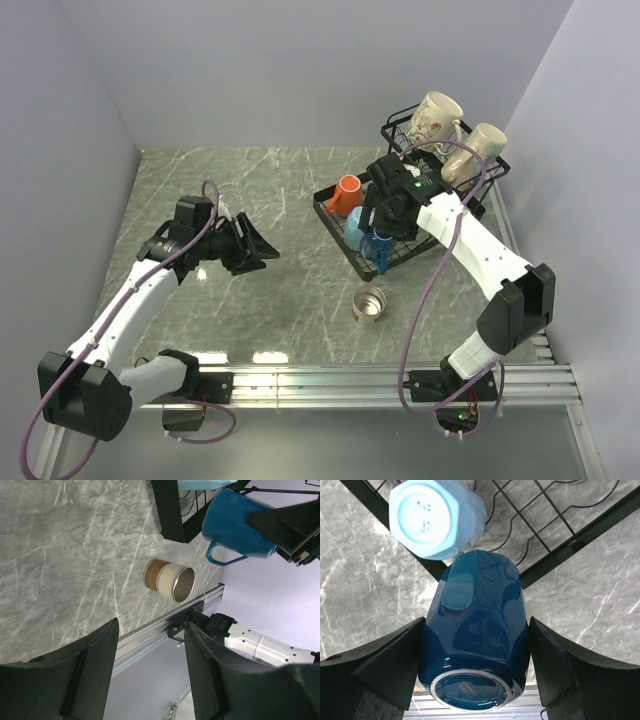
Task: Load the cups into the dish rack
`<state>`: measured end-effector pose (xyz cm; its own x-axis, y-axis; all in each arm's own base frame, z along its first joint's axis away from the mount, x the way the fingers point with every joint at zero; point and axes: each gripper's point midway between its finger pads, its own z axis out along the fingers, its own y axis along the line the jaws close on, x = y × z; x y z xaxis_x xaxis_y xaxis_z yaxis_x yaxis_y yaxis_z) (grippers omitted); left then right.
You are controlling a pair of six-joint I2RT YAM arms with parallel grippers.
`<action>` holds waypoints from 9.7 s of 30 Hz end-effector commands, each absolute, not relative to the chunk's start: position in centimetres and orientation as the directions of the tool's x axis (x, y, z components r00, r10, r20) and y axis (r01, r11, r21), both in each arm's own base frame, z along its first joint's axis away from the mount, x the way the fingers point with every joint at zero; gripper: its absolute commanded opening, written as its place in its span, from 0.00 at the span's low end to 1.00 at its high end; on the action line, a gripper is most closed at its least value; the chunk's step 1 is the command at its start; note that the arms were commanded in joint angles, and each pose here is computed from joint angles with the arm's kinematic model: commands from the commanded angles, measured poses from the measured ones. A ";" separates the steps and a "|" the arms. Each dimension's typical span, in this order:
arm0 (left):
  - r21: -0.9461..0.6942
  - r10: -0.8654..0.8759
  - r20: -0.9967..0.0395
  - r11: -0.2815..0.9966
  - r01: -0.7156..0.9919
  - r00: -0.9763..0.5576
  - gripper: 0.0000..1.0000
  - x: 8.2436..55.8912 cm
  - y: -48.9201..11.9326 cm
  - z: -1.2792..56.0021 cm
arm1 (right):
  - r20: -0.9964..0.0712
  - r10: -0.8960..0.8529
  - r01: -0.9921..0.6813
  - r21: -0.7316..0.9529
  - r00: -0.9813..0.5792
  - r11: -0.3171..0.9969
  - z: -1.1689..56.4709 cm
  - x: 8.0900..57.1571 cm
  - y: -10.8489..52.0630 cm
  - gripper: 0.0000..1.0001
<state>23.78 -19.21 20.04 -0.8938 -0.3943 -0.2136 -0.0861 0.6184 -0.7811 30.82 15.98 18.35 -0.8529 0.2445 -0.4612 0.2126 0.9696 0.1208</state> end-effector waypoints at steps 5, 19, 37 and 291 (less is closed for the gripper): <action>-0.774 -0.374 -0.234 0.630 -0.061 -0.897 0.59 22.8 -18.8 19.9 | -0.531 0.272 0.222 0.157 -0.802 0.962 19.1 33.7 17.1 0.00; -0.756 -0.372 -0.235 0.650 -0.072 -0.898 0.59 22.5 -18.4 19.6 | -0.515 0.266 0.213 0.160 -0.815 0.964 17.1 35.7 18.7 0.00; -0.735 -0.375 -0.237 0.673 -0.087 -0.896 0.58 22.2 -17.9 19.3 | -0.489 0.349 0.268 0.231 -0.799 0.935 15.7 38.4 19.6 0.00; -0.815 -0.422 -0.444 0.557 0.160 -0.791 0.94 17.3 -20.4 27.7 | -0.641 0.179 0.244 -0.014 -0.747 0.970 11.8 35.1 11.2 0.96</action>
